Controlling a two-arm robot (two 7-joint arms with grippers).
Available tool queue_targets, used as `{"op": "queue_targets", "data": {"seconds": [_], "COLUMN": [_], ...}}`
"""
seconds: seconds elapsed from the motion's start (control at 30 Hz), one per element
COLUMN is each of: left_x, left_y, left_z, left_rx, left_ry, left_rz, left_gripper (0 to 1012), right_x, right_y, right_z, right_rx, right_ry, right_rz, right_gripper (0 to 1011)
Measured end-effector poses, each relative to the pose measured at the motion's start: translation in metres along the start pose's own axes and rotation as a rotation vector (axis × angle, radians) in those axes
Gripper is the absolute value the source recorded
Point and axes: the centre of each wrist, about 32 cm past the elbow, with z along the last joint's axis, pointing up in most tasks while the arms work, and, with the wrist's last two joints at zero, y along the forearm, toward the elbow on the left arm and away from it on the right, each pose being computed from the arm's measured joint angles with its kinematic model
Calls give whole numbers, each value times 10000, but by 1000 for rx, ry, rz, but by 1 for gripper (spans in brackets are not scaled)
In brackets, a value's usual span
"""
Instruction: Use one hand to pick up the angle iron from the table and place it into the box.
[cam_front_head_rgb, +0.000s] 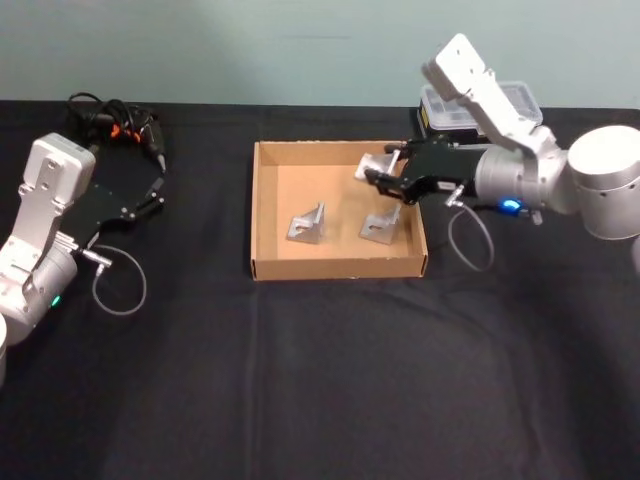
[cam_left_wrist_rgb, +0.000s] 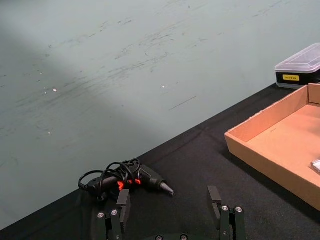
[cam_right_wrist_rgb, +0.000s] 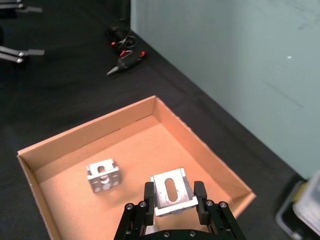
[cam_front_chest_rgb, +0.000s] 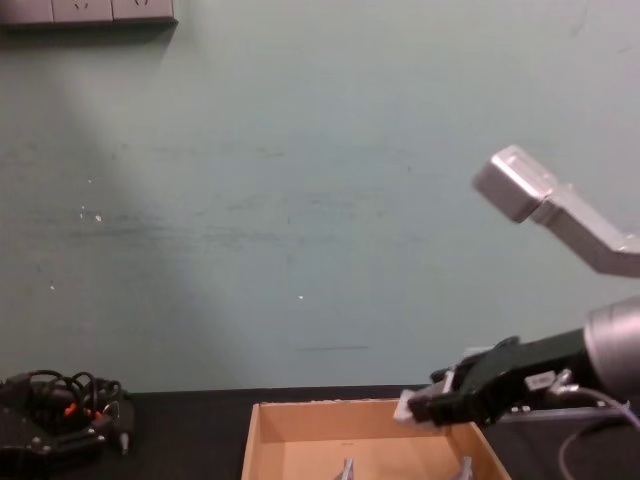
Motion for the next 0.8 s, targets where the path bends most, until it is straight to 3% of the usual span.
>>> {"op": "queue_targets", "data": {"seconds": [0.2, 0.47, 0.8], "left_x": [0, 0, 0], "left_y": [0, 0, 0], "left_z": [0, 0, 0], "left_rx": [0, 0, 0], "left_ry": [0, 0, 0], "left_rz": [0, 0, 0], "left_gripper": [1000, 1000, 1000], "right_x": [-57, -71, -88], "right_y": [150, 207, 202], "right_z": [-37, -32, -36], "right_rx": [-18, -22, -24], "right_ry": [-3, -5, -6], "right_rz": [36, 49, 47], "right_gripper": [482, 487, 760]}}
